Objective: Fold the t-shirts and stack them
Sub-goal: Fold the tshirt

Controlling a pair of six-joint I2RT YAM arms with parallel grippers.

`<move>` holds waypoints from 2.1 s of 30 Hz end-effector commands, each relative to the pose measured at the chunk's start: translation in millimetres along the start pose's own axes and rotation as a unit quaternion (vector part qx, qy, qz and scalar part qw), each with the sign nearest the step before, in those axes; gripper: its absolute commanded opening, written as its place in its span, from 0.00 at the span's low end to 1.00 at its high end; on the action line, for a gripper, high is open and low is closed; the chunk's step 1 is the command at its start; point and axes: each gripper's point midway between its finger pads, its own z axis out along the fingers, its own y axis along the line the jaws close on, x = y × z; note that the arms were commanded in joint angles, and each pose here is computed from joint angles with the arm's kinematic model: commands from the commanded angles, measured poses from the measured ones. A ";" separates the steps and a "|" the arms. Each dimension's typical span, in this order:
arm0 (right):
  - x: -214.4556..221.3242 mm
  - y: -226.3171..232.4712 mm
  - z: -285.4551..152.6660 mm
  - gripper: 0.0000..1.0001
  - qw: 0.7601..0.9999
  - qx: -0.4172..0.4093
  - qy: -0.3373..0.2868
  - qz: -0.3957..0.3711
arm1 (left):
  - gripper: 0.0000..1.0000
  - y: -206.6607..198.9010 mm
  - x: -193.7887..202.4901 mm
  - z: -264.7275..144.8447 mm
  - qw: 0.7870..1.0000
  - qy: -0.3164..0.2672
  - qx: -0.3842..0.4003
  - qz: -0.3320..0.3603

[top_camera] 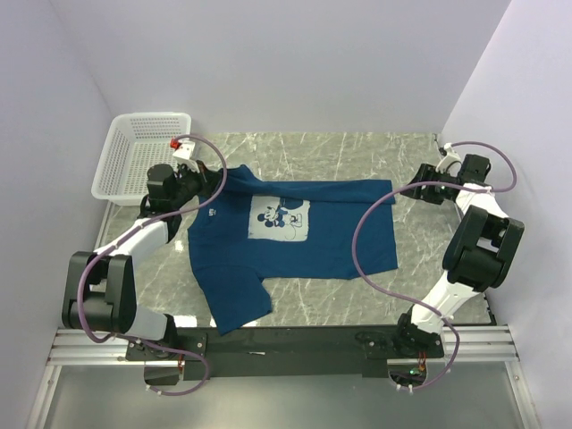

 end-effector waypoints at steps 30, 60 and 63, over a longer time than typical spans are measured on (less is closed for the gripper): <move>1.1 21.5 -8.2 0.68 0.999 -0.039 -0.008 -0.010 | 0.01 -25.3 10.8 -27.2 1.000 0.021 -0.010 -0.004; 24.9 103.4 -26.2 0.69 0.990 -0.118 0.034 -0.071 | 0.53 10.1 122.4 13.0 0.952 0.292 -0.064 -0.071; 28.7 117.7 -29.9 0.69 0.987 -0.134 0.037 -0.075 | 0.51 6.0 135.9 16.8 0.945 0.313 -0.048 -0.079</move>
